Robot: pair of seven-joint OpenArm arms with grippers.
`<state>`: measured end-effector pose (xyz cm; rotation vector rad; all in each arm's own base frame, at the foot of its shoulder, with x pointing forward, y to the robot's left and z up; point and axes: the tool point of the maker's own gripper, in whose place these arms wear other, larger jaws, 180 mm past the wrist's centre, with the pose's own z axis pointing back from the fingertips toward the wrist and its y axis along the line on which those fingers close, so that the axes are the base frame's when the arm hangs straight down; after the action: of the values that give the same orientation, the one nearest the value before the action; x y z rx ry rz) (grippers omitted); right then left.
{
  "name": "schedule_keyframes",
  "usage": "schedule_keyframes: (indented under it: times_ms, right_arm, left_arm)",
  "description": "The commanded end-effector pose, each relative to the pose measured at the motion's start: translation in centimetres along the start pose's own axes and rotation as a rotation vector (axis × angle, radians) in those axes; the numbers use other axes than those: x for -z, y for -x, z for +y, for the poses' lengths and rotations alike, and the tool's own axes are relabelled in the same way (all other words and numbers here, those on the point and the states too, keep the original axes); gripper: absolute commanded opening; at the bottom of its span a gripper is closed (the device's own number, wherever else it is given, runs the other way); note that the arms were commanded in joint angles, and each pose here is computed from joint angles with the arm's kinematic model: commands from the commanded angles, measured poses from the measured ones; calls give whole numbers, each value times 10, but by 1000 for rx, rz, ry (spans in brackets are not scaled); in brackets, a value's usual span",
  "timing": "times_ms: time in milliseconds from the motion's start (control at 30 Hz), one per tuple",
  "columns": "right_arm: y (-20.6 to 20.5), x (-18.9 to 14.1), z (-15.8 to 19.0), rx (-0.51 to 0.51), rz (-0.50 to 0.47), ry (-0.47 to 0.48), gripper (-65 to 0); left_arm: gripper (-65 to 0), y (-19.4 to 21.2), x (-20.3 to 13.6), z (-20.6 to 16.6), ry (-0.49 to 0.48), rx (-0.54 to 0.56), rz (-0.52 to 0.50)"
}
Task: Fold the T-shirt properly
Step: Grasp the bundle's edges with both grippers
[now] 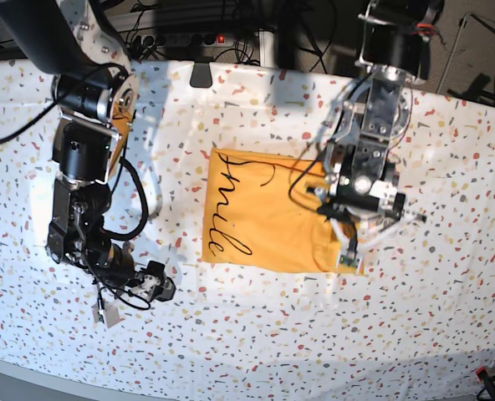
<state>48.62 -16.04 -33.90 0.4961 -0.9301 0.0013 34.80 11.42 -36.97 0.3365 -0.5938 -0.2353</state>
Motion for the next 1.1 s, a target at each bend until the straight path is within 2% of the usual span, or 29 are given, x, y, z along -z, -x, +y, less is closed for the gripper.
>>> schedule_keyframes:
  times_ms: [0,133,267,367,500,600,733,800,900,1067]
  right_arm:
    - [-35,-4,7,-18,-86,-22,-345]
    - [-36,-4,8,-18,-90,-24,-345]
    - [-39,-2,16,16,-108,-60,-345]
    - [-33,5,32,11,-85,-96,-345]
    - [-18,21,65,-64,-20,-147,-345]
    - [-10,31,82,-159,8,-159,-345]
    - [3,40,97,-290,48,-155,-345]
    - [9,42,101,-314,71,-163,-345]
    - [18,43,99,-349,117,-148,-345]
    - [43,40,92,-333,210,-140,-345]
  left_arm:
    - [-418,-6,-3,5,-15,-3,-20]
    - [-418,31,2,-1,-8,23,53]
    - [-418,33,2,-1,-10,14,48]
    - [-418,25,-4,3,-21,-18,14]
    - [-418,-2,-27,11,-14,-65,-92]
    - [-418,-20,-48,-9,135,-131,-188]
    - [-418,-7,-64,-68,452,-135,-194]
    - [-418,-5,-73,-86,550,-152,-237]
    - [-418,-1,-78,-94,590,-194,-272]
    - [-418,-2,-79,-92,569,-210,-334]
